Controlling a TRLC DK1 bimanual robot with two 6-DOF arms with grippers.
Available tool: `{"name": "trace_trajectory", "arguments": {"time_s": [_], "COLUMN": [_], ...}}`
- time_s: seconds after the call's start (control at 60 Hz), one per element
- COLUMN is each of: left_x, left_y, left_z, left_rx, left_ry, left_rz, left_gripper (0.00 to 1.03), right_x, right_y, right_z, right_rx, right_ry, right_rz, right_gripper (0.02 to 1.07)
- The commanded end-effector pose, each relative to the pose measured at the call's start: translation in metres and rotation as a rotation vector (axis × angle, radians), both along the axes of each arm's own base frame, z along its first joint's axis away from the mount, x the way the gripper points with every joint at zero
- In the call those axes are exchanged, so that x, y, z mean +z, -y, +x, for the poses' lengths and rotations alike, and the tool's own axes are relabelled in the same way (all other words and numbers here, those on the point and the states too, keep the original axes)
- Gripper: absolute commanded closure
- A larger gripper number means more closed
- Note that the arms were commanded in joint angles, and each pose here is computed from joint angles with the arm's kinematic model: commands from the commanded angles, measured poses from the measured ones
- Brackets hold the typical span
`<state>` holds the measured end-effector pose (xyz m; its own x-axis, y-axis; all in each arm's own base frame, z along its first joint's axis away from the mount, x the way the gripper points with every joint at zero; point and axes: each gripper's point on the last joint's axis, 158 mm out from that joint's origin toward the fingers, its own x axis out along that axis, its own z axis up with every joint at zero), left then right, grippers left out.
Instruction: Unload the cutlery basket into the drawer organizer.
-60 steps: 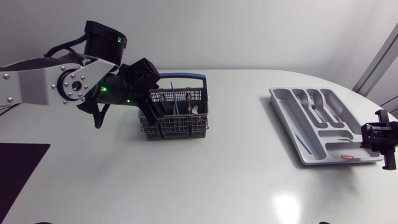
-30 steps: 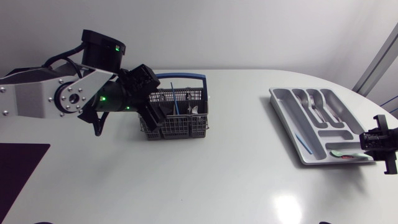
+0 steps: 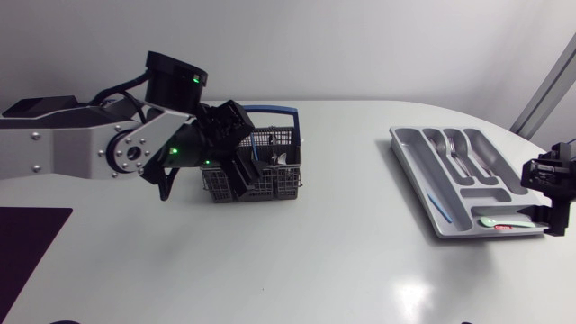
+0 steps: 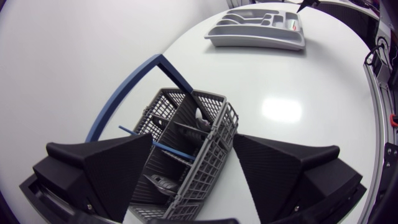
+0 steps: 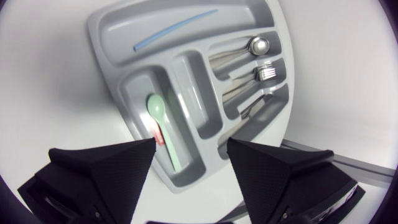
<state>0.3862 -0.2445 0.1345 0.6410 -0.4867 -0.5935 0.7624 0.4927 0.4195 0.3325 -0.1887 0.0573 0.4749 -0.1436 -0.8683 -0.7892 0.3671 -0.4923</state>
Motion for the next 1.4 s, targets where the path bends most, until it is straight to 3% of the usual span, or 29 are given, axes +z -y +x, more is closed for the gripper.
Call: {"name": "trace_trajectory", "arguments": {"time_s": [0.0,0.3,0.517,1.383], "left_x": [0.002,0.011,0.007,-0.042], "left_y": [0.016,0.051,0.059,0.039], "left_z": [0.004,0.012,0.015,0.040], "left_rx": [0.001,0.090,0.122,0.247], "left_ry": [-0.002,-0.066,-0.209,-0.247], "left_rz": [-0.009,0.049,0.133,0.223], "left_gripper": [0.16,0.31,0.32,0.44], "right_x": [0.014,0.022,0.022,0.011], "right_y": [-0.025,-0.139,-0.188,-0.304], "right_z": [0.007,-0.001,-0.012,-0.037], "right_rx": [-0.093,-0.164,-0.211,-0.215], "right_ry": [0.024,0.020,-0.037,-0.114], "right_rz": [0.097,0.319,0.414,0.509], "right_gripper": [0.10,0.10,0.10,0.10]}}
